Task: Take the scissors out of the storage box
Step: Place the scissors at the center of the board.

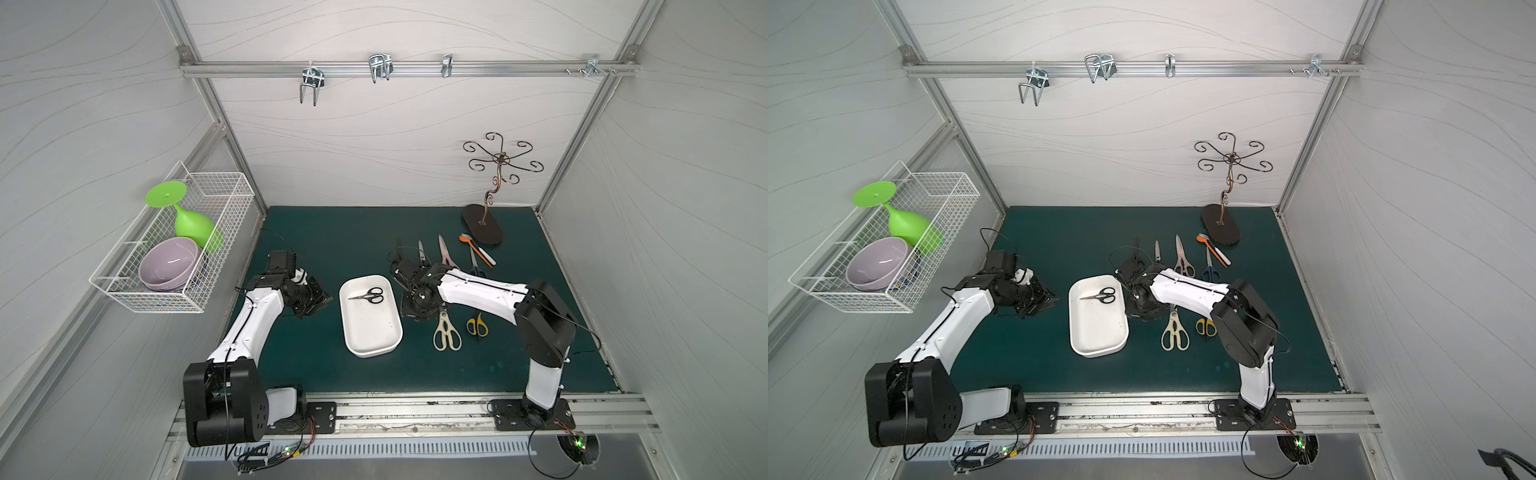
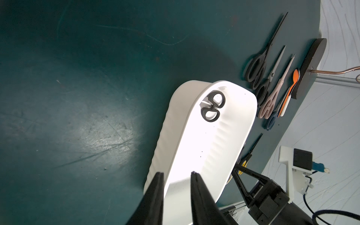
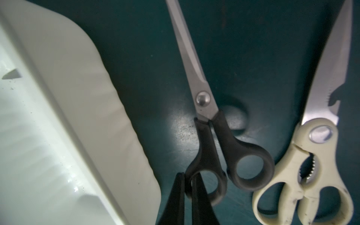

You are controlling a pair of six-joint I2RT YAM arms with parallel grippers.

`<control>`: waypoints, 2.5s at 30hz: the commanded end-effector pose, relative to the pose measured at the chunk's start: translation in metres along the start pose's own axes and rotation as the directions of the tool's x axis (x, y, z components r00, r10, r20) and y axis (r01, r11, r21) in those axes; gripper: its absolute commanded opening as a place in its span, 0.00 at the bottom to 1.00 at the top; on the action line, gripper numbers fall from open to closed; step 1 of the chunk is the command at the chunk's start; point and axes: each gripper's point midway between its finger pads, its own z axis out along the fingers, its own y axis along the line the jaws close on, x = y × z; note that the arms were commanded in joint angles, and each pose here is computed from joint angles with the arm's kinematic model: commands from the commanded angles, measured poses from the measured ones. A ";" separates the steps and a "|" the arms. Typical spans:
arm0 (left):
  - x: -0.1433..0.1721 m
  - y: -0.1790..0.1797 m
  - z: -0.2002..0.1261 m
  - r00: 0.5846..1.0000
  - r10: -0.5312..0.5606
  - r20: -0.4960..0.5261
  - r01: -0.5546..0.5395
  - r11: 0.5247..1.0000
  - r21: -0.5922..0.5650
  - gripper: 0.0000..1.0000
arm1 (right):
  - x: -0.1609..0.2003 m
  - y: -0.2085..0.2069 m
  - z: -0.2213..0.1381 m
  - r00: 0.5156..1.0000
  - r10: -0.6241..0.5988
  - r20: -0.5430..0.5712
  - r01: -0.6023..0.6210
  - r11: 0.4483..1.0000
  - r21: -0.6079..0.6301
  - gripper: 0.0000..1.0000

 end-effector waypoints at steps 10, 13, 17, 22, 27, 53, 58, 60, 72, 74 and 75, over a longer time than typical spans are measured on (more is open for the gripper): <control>-0.001 -0.002 -0.004 1.000 0.021 0.015 -0.021 1.000 0.000 0.28 | 0.005 -0.006 0.028 0.997 0.067 -0.032 -0.065 0.997 0.045 0.00; -0.001 -0.001 -0.004 1.000 0.019 0.015 -0.019 1.000 -0.004 0.28 | 0.006 -0.011 0.033 0.996 0.081 -0.034 -0.079 0.994 0.070 0.00; 0.000 0.000 -0.004 1.000 0.019 0.014 -0.019 1.000 -0.005 0.28 | 0.011 -0.016 0.041 0.992 0.116 -0.057 -0.110 0.989 0.094 0.00; 0.000 0.000 -0.004 1.000 0.020 0.016 -0.020 1.000 -0.004 0.28 | 0.014 -0.019 0.045 0.987 0.143 -0.077 -0.132 0.982 0.133 0.00; 0.000 0.001 -0.005 1.000 0.021 0.018 -0.021 1.000 -0.009 0.28 | 0.012 -0.017 0.045 0.987 0.143 -0.071 -0.134 0.983 0.124 0.05; 0.003 0.001 -0.010 0.999 0.032 0.017 -0.032 0.999 -0.021 0.28 | -0.014 -0.007 0.011 0.997 0.073 0.033 -0.074 0.996 0.043 0.30; 0.002 0.002 -0.008 1.000 0.027 0.014 -0.026 0.999 -0.021 0.28 | -0.033 -0.015 0.008 1.000 0.019 0.024 -0.019 1.000 -0.025 0.32; 0.002 0.002 -0.008 1.000 0.027 0.014 -0.026 0.999 -0.022 0.28 | -0.037 -0.018 0.003 0.998 -0.055 0.036 0.055 0.998 -0.007 0.41; 0.004 0.005 -0.006 1.000 0.020 0.009 -0.020 0.999 -0.029 0.28 | -0.037 -0.025 0.023 0.993 -0.117 -0.019 0.114 0.987 -0.109 0.45; 0.003 0.005 -0.006 1.000 0.020 0.009 -0.020 0.999 -0.032 0.28 | -0.037 -0.025 0.024 0.992 -0.124 -0.030 0.120 0.986 -0.115 0.46; 0.004 0.005 -0.006 1.000 0.021 0.008 -0.020 0.999 -0.032 0.28 | -0.035 -0.025 0.025 0.991 -0.126 -0.035 0.121 0.986 -0.116 0.46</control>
